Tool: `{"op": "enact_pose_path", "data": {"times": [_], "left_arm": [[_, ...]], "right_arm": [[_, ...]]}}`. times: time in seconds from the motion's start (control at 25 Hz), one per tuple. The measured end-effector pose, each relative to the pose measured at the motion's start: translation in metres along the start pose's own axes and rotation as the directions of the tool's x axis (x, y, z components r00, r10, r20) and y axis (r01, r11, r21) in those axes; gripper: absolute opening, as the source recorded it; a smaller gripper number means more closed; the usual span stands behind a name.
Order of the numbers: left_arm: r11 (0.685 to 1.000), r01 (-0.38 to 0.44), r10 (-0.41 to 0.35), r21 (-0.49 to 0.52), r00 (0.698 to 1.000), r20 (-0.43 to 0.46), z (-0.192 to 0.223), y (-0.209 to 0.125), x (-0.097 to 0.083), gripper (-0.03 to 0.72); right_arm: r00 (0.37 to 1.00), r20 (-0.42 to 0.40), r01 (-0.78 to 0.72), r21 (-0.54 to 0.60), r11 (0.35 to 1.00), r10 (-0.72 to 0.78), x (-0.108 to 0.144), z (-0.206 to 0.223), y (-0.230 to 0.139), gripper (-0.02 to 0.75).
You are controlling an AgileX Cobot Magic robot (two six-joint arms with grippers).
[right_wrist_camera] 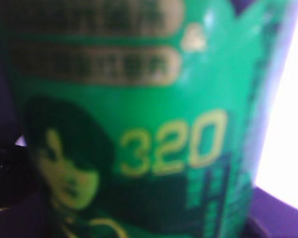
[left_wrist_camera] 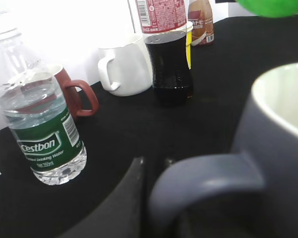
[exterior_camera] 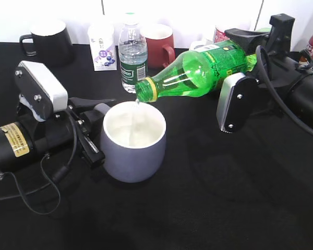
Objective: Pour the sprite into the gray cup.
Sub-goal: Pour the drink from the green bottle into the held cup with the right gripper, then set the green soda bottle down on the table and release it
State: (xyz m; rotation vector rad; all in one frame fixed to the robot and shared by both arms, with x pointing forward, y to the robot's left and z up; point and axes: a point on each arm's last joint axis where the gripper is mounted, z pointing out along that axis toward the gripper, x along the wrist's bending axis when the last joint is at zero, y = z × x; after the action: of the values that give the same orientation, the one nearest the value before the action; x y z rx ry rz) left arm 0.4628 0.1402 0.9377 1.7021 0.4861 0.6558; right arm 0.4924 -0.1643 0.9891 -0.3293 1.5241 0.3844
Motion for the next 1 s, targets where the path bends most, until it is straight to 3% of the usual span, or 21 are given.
{"op": "enact_pose_path", "data": {"times": [0.24,0.32,0.4,0.48,0.56,0.6,0.68,0.72,0.84,1.0], "left_arm": [[1.0,0.0,0.0,-0.021,1.0,-0.001,0.0,0.002,0.0,0.067],[1.0,0.001,-0.001,-0.028,1.0,-0.002,0.0,0.003,0.0,0.067],[0.999,0.018,-0.019,-0.028,0.999,-0.033,0.0,0.002,0.003,0.067],[0.999,0.041,-0.043,-0.029,0.996,-0.075,0.0,0.002,0.007,0.067],[0.997,0.068,-0.071,-0.03,0.99,-0.122,-0.001,0.002,0.011,0.067],[0.996,0.085,-0.089,-0.034,0.984,-0.154,-0.002,0.002,0.014,0.067],[0.995,0.094,-0.101,-0.038,0.963,-0.25,-0.003,0.001,0.023,0.067],[0.996,0.08,-0.086,-0.032,0.945,-0.314,-0.005,0.0,0.029,0.067],[0.989,0.144,-0.137,-0.026,0.846,-0.516,-0.012,-0.018,0.054,0.067],[0.982,0.188,-0.149,-0.019,0.71,-0.688,-0.016,-0.04,0.111,0.067]], "right_arm": [[1.0,0.0,-0.008,0.0,1.0,0.008,0.0,0.0,0.0,0.415],[0.996,0.0,-0.094,0.0,0.996,0.094,0.0,0.0,0.0,0.415],[0.959,0.0,-0.282,0.0,0.959,0.282,0.0,0.0,0.0,0.415],[0.822,0.002,-0.57,0.003,0.822,0.57,0.0,0.0,0.0,0.415],[0.505,0.005,-0.863,0.003,0.505,0.863,0.0,0.0,-0.001,0.415],[0.333,0.005,-0.943,0.002,0.333,0.943,0.0,0.0,-0.001,0.414],[0.091,0.006,-0.996,0.001,0.091,0.996,0.0,0.0,-0.001,0.414],[0.041,0.005,-0.999,0.0,0.041,0.999,0.0,0.0,0.0,0.414],[-0.033,0.005,-0.999,0.0,-0.033,0.999,0.0,0.0,0.0,0.414],[-0.049,0.006,-0.999,0.001,-0.049,0.999,0.0,0.0,-0.001,0.414]]}}
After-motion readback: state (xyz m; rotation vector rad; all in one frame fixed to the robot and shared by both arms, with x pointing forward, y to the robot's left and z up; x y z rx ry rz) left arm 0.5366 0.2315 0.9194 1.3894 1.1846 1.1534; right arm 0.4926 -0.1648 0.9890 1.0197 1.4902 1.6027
